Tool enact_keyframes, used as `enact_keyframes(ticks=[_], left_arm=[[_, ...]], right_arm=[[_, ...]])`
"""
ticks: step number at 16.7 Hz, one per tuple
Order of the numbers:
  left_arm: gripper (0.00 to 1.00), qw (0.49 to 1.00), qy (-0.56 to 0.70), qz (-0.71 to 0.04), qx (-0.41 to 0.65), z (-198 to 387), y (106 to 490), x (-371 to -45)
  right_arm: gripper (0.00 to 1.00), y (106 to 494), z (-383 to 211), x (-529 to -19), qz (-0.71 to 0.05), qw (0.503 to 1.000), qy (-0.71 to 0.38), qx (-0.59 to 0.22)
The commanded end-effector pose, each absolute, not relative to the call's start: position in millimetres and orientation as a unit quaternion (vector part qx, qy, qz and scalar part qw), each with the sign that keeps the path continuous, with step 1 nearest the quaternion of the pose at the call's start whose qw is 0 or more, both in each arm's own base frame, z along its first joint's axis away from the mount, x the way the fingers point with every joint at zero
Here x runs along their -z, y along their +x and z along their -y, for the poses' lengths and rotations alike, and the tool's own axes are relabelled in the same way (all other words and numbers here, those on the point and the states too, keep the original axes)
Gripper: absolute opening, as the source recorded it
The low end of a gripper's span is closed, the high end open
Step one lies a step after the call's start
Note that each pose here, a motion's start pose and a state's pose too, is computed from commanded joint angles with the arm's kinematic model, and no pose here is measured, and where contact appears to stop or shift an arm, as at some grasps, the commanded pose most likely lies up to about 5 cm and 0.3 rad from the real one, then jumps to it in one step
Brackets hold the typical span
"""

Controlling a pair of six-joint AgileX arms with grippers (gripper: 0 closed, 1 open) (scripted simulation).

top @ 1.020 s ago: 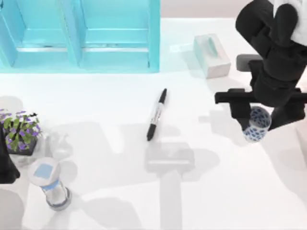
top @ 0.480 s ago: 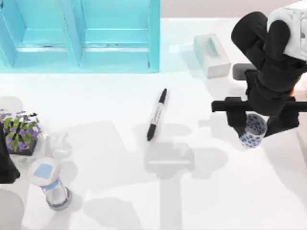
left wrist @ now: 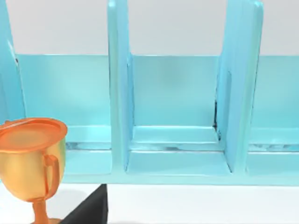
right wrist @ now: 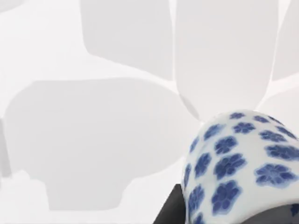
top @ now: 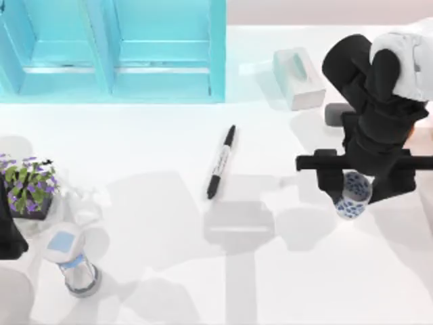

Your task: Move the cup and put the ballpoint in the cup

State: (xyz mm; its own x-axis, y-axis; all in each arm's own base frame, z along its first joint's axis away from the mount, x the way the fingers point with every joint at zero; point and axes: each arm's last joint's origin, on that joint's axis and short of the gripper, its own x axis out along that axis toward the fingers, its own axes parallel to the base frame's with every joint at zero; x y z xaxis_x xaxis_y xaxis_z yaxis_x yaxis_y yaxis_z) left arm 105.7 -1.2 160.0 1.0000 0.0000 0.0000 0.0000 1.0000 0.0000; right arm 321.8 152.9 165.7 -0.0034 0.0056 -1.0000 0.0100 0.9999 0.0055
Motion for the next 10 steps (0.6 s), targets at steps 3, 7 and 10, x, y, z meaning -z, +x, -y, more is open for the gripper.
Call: enact_keyframes(ticks=[3,7,10], left_arm=[[1.00,1.000,0.000,0.000,0.000,1.2,105.7,-160.0],[1.00,1.000,0.000,0.000,0.000,1.2,105.7,-160.0],[1.00,1.000,0.000,0.000,0.000,1.2,105.7,-160.0]], right_arm=[[0.30,321.8,-152.9,-165.7,-0.708,0.706,0.005,0.002],[0.60,321.8,-152.9,-165.7,-0.708,0.706,0.005,0.002],[0.83,321.8,-152.9,-165.7,-0.708,0.706,0.005,0.002]])
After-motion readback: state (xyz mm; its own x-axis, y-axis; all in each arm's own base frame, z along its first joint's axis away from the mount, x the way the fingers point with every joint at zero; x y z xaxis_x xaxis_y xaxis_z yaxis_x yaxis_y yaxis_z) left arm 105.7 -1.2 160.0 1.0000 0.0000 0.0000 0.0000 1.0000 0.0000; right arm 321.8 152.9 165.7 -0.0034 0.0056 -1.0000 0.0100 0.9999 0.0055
